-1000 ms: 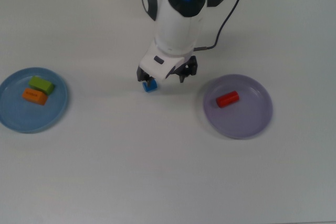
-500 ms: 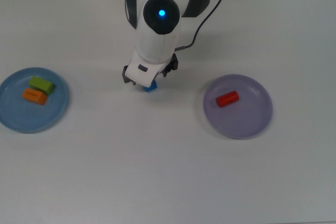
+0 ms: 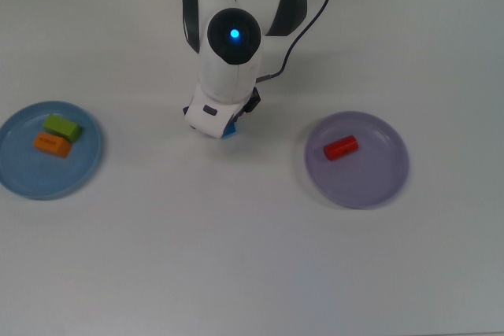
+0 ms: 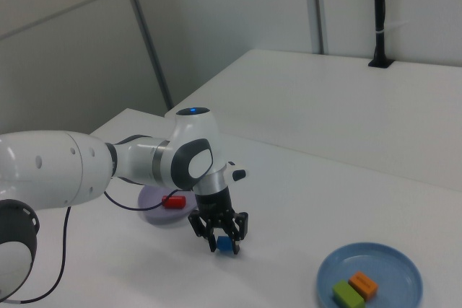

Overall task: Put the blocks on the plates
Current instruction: 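Move the gripper to the blue block and grasp it, then carry the blue block onto the lavender plate beside the red block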

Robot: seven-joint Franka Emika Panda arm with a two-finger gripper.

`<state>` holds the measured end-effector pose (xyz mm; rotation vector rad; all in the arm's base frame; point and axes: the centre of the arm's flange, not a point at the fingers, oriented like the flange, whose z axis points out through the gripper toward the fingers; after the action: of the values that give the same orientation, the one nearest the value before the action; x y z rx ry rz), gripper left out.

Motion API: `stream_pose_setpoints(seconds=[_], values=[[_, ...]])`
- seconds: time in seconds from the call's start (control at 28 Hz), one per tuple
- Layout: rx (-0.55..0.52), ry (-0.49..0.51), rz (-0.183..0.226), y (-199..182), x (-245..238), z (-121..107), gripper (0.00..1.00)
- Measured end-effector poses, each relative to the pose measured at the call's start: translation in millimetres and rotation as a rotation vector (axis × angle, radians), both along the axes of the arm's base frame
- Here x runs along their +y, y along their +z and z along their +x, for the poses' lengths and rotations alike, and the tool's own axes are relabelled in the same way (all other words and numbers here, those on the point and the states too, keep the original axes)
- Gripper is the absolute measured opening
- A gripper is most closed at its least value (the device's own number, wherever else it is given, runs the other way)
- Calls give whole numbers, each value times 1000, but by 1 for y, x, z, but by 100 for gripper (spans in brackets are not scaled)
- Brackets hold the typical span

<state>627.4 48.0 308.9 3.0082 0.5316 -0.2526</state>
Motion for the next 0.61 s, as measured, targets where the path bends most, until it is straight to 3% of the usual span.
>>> stream_pose_setpoints(seconds=[0.21,0.39,0.61], values=[[-22,14,6,3,8,3,39],[-52,28,20,17,21,8,39],[-106,42,73,47,58,15,39]])
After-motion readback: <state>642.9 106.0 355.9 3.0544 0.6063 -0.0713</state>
